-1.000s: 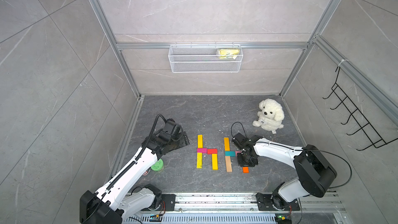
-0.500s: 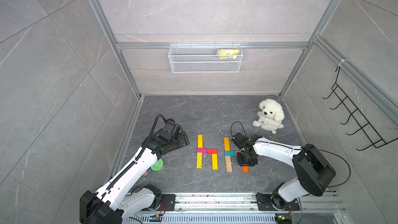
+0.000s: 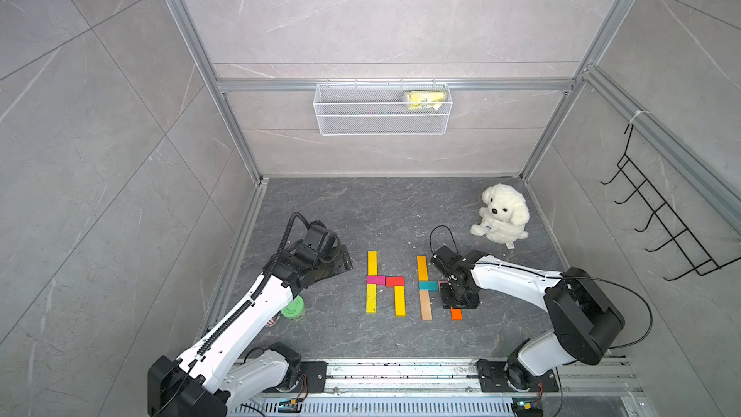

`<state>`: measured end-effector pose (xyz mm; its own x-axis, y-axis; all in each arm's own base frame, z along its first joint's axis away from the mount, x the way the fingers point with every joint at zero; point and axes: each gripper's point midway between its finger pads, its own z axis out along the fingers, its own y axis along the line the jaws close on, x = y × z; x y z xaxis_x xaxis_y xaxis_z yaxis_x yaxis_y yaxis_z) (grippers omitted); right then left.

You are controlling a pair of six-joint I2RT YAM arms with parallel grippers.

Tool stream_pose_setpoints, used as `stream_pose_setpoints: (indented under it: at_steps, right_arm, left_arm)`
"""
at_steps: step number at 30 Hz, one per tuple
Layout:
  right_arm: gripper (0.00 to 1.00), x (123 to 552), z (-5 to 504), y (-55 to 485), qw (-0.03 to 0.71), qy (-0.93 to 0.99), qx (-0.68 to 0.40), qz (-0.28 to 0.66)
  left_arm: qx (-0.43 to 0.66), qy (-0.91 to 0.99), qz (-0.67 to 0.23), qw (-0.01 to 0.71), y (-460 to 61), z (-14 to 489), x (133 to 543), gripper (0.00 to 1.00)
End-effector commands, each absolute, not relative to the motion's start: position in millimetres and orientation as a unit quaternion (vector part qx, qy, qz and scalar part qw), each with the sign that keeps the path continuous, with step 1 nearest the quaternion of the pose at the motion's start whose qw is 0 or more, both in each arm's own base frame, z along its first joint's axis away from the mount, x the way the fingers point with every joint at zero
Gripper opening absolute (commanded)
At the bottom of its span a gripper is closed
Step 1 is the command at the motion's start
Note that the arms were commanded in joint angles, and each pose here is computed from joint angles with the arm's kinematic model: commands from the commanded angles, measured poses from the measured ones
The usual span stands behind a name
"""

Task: Assemble the letter h with building blocks
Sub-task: Assemble the building block at the center of the board, then reset both arms

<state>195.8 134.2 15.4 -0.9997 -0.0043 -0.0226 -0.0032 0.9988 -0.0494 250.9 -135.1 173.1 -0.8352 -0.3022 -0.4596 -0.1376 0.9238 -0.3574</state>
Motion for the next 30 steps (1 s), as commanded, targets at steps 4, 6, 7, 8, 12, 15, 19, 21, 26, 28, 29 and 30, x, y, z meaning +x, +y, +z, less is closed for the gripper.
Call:
stream_pose_setpoints:
  at_steps: [4,6,7,8,12,15,19,21,26,28,29,30]
  right_arm:
    - [0.61,198,44,136,0.04,0.999,-0.002,-0.003]
    - [0.63,199,59,137,0.05,0.999,-0.005,0.005]
    - [0.64,199,66,137,0.054,0.999,-0.006,0.007]
    - [0.64,200,76,137,0.062,0.998,-0.007,0.01]
    - [0.66,215,130,138,0.133,0.991,-0.012,0.031]
    - [0.75,233,194,136,0.238,0.969,-0.011,0.059]
    - [0.87,250,263,112,0.38,0.923,0.021,0.057]
    - [1.0,255,278,103,0.432,0.9,0.022,0.054]
    - [1.0,268,222,69,0.501,0.863,0.02,-0.058]
    - [1.0,269,211,47,0.522,0.844,0.052,-0.114]
    - [1.0,268,208,33,0.536,0.827,0.081,-0.146]
    - [1.0,265,206,19,0.549,0.81,0.106,-0.176]
  left_arm:
    - [-0.119,0.939,-0.168,0.277,-133,186,250,0.81]
    - [-0.119,0.937,-0.171,0.28,-133,190,249,0.81]
    - [-0.119,0.937,-0.171,0.28,-133,191,249,0.81]
    - [-0.119,0.937,-0.172,0.281,-133,193,249,0.81]
    - [-0.111,0.932,-0.17,0.301,-131,211,253,0.81]
    - [-0.095,0.923,-0.151,0.34,-125,236,264,0.82]
    - [-0.087,0.903,-0.1,0.41,-107,271,280,0.9]
    - [-0.101,0.883,-0.038,0.458,-83,287,289,0.91]
    - [-0.102,0.811,0.159,0.554,-32,294,313,0.99]
    - [-0.087,0.788,0.212,0.571,-24,281,326,0.99]
    - [-0.101,0.781,0.236,0.569,-11,272,332,0.99]
    - [-0.135,0.778,0.244,0.562,7,262,334,1.0]
